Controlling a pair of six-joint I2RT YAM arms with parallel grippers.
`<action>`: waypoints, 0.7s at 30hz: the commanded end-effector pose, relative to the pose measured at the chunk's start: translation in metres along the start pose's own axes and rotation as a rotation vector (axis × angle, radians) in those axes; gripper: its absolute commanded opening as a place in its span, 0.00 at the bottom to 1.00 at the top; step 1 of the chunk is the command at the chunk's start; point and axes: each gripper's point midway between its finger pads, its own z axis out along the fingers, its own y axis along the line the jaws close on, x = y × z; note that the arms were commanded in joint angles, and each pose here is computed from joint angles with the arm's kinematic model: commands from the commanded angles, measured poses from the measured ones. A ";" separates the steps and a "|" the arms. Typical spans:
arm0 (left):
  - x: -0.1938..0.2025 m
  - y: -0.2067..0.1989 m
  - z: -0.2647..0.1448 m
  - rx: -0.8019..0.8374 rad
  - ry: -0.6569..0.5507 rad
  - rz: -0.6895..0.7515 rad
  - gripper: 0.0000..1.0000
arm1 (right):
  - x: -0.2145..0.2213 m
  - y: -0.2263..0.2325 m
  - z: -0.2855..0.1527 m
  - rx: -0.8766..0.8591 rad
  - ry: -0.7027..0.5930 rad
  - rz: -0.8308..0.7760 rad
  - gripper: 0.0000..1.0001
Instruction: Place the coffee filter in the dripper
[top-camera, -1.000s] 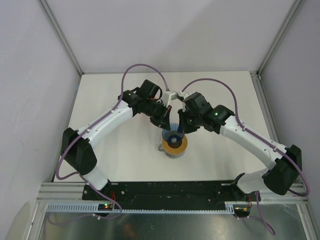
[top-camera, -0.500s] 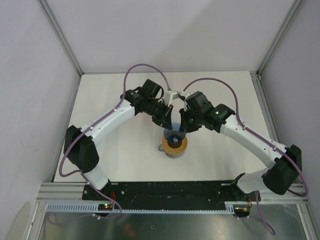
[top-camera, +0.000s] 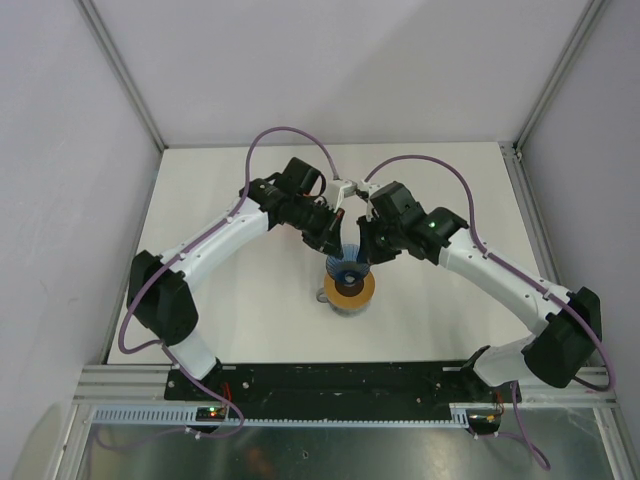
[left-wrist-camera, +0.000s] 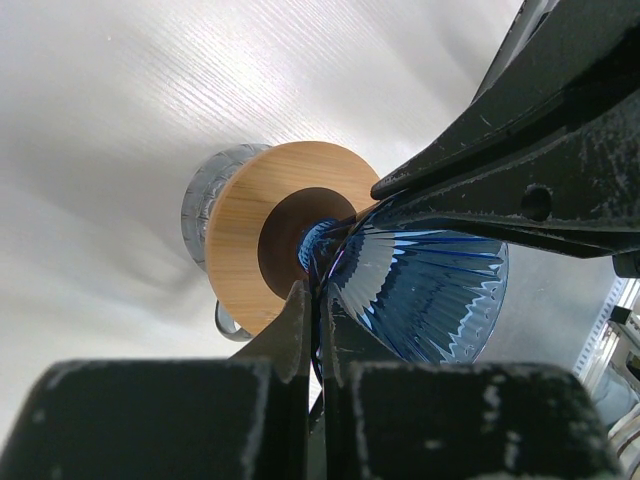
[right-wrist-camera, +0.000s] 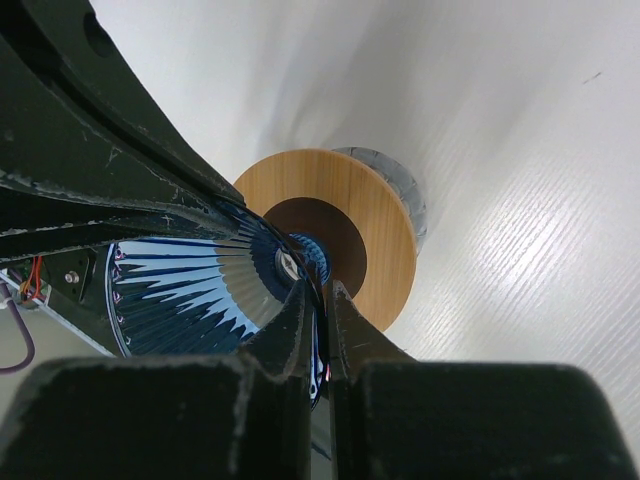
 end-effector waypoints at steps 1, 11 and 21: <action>-0.019 -0.037 -0.025 0.099 -0.078 0.065 0.00 | -0.009 -0.005 0.004 0.026 -0.011 -0.017 0.00; -0.008 -0.029 -0.014 0.100 -0.040 0.038 0.00 | 0.000 -0.011 0.005 0.050 0.029 -0.012 0.00; -0.006 -0.034 -0.016 0.125 -0.038 0.030 0.00 | 0.011 -0.017 0.008 0.050 0.065 0.007 0.00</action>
